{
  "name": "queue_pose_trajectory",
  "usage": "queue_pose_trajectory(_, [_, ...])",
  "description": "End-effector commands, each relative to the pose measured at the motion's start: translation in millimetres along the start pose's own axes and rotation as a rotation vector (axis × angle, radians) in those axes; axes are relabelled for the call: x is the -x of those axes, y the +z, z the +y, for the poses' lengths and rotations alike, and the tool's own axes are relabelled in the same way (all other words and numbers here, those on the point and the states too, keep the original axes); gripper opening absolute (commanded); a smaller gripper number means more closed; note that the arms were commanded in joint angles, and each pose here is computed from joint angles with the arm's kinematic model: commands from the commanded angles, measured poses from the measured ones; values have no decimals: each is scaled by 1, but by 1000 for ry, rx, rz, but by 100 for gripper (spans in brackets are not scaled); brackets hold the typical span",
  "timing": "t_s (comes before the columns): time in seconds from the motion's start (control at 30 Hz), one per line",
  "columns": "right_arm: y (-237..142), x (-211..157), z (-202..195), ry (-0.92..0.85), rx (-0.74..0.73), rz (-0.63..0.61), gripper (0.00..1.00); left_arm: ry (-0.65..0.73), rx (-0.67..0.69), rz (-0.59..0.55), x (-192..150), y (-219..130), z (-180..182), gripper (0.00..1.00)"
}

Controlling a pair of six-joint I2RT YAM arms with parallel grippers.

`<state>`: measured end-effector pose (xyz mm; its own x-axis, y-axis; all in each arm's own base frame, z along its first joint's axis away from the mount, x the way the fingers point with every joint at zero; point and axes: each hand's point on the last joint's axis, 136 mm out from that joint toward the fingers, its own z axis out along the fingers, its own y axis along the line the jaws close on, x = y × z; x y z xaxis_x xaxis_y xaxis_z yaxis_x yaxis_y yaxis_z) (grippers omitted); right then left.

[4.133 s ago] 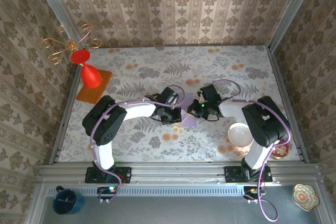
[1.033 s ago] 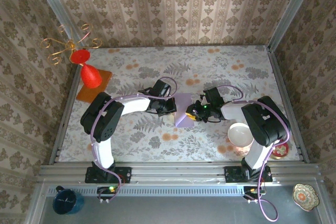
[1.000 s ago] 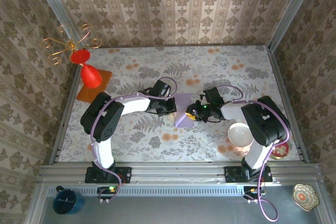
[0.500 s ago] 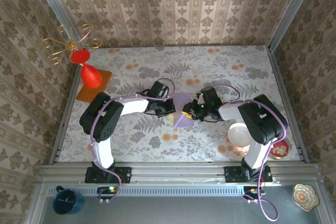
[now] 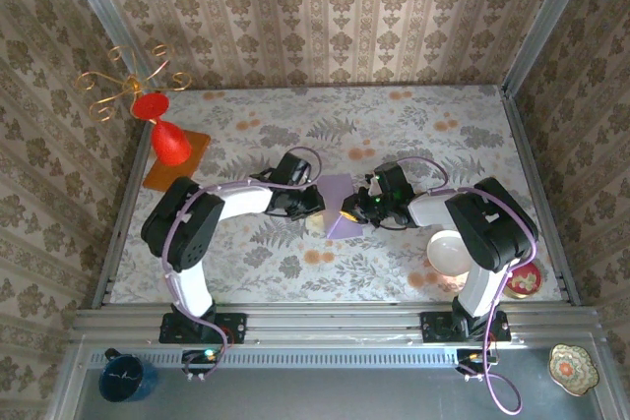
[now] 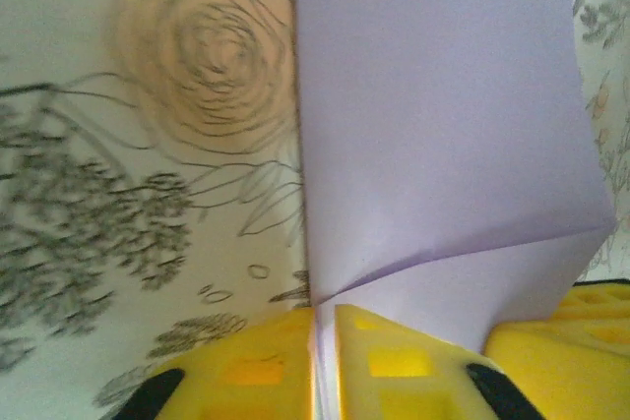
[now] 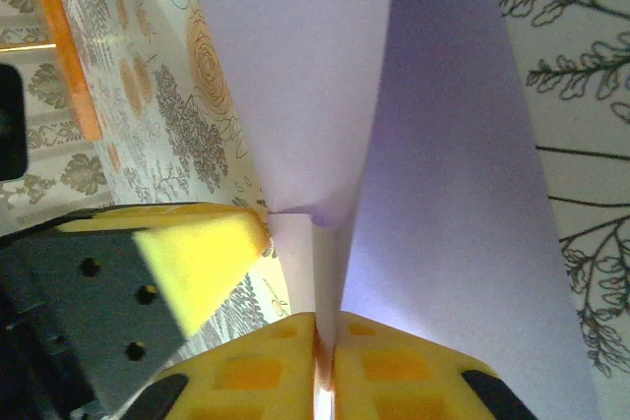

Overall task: Fold a paper plane with a square sheet of paper (pick it up from the middle)
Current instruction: Turn over the paper at the center of the table.

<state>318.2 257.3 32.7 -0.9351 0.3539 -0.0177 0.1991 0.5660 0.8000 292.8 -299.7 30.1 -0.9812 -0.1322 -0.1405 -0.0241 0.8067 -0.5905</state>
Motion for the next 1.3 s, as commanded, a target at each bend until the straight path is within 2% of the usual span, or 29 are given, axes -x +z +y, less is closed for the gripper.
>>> queue_pose_trajectory(0.0, [0,7,10,-70,11,-32,11,-29,1,-57,7,-24,1,20])
queue_pose_trajectory(0.17, [-11,15,35,-163,60,-72,9,-71,-73,-132,14,-47,-1,33])
queue_pose_trajectory(0.37, [-36,20,87,-283,181,-119,8,-93,-204,-223,13,-82,-15,51])
queue_pose_trajectory(0.53, [-60,16,132,-322,318,-120,8,-63,-373,-280,9,-116,-45,77])
queue_pose_trajectory(0.7, [-76,9,163,-325,438,-95,8,5,-526,-302,-1,-138,-81,89])
queue_pose_trajectory(0.83, [-86,5,176,-325,490,-91,8,32,-614,-306,-4,-148,-100,90])
queue_pose_trajectory(0.97, [-95,2,183,-326,517,-91,9,46,-644,-302,-5,-152,-109,84])
queue_pose_trajectory(1.27, [-100,-3,183,-323,511,-82,13,54,-682,-313,-9,-160,-114,57])
